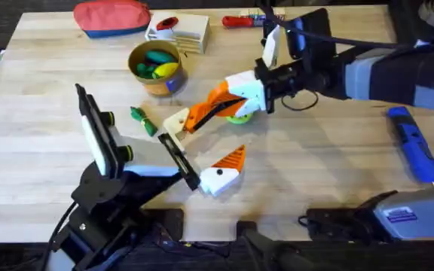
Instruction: Pick up the gripper from the table and insert it into the empty holder that is missing its gripper. Then pick up a screw, insert it into the mounting hole, and use the screwdriver to tighten it. Finally, clean up the table by picking up the vegetable and placing it into the bucket.
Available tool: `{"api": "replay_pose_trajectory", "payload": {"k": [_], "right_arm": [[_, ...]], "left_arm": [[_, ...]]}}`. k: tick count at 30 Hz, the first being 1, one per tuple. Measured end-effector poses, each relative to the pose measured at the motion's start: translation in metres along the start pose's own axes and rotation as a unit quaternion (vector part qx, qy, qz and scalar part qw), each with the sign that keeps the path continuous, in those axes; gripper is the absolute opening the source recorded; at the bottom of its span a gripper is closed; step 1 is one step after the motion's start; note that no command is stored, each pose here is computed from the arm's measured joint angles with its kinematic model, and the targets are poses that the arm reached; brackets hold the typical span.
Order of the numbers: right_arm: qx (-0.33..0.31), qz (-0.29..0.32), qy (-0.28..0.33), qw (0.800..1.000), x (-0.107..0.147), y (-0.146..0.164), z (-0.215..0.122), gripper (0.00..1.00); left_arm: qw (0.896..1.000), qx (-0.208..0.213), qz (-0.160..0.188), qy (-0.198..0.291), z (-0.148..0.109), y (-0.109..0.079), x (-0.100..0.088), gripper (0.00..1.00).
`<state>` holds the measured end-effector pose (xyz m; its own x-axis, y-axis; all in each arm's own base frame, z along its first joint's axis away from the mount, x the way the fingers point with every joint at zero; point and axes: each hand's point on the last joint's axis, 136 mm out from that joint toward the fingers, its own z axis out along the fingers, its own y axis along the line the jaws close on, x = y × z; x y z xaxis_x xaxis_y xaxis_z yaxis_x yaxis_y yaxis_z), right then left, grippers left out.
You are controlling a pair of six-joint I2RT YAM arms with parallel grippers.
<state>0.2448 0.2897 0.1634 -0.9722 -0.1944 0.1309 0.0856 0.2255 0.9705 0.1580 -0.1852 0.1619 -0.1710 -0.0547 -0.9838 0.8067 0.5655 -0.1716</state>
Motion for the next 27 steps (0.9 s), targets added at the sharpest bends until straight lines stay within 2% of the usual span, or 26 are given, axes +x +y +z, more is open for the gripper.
{"api": "replay_pose_trajectory", "payload": {"k": [2,3,12,19,24,25,27], "right_arm": [[0.01,0.0,0.002,1.0,0.003,-0.001,0.01,0.004],[0.024,-0.005,0.008,1.0,0.008,-0.001,0.027,0.004],[0.05,-0.034,-0.046,0.997,-0.007,0.003,0.049,0.004],[0.059,-0.04,-0.059,0.996,-0.009,0.004,0.051,0.004],[0.058,-0.065,-0.054,0.995,-0.008,0.004,0.051,0.004],[0.057,-0.071,-0.052,0.995,-0.008,0.005,0.05,0.024],[0.052,-0.086,-0.044,0.994,-0.006,0.006,0.049,0.162]], "left_arm": [[1.0,-0.003,-0.005,0.0,0.0,0.001,0.0,0.952],[1.0,-0.015,-0.013,-0.001,0.0,0.005,0.0,0.952],[0.997,-0.079,-0.025,-0.009,-0.003,0.028,-0.002,0.952],[0.996,-0.089,-0.031,-0.01,-0.003,0.032,-0.002,0.952],[0.996,-0.089,-0.03,-0.01,-0.003,0.032,-0.002,0.952],[0.996,-0.088,-0.03,-0.01,-0.003,0.031,-0.002,0.952],[0.996,-0.084,-0.028,-0.01,-0.003,0.03,-0.002,0.952]]}}
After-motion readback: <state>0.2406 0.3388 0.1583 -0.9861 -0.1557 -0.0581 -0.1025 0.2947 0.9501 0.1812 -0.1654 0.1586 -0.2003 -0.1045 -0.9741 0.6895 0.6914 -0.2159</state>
